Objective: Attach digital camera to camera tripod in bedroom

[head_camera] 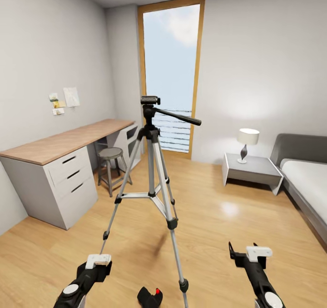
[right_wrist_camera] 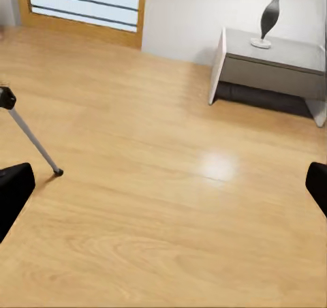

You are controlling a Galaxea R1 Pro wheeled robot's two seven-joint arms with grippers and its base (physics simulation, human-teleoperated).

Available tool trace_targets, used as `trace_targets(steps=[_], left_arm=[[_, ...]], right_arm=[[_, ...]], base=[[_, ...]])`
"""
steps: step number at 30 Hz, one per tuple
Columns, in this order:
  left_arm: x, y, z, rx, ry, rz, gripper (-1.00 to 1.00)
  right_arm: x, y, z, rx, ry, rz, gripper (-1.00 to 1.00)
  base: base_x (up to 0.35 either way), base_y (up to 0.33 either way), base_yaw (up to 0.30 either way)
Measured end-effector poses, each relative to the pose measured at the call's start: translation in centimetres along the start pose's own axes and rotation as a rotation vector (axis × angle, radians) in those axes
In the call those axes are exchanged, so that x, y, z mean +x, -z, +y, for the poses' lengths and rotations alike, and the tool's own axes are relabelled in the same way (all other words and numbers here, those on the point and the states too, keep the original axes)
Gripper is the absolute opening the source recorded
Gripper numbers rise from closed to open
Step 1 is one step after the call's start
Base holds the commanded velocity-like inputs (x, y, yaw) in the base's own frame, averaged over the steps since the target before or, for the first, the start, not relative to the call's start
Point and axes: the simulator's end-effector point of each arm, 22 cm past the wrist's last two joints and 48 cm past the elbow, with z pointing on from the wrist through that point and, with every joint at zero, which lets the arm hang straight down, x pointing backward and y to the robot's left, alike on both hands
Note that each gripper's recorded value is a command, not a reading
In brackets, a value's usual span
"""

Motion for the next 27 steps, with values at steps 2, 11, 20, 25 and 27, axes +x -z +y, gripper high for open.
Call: trace_targets(steps=[2, 11, 20, 25, 27], left_arm=[[-0.8, -0.1, -0.1, 0.001, 0.000, 0.014, 1.00], [-2.6, -1.1, -0.1, 0.003, 0.002, 0.008, 1.00], [-1.9, -2.2, -1.6, 0.047, 0.005, 0.003, 1.00], [0.3, -2.6, -4.5, 0.154, -0.007, 0.032, 1.00], [1.0, -2.7, -5.6, 0.199, -0.015, 0.039, 1.00]], right_arm=[[-2.5, -1.5, 0.1, 0.002, -0.006, -0.045, 1.00], [-7.3, -6.5, 0.2, 0.015, -0.019, -0.032, 1.00], [-8.6, -8.9, 0.2, 0.018, -0.026, 0.001, 1.00], [-8.0, -9.2, 0.4, 0.017, -0.027, 0.001, 1.00], [-7.8, -9.2, 0.4, 0.018, -0.028, -0.004, 1.00]], base=[[0.000, 0.000, 0.000], [0.000, 0.000, 0.000], [0.000, 0.000, 0.000], [0.000, 0.000, 0.000], [0.000, 0.000, 0.000]])
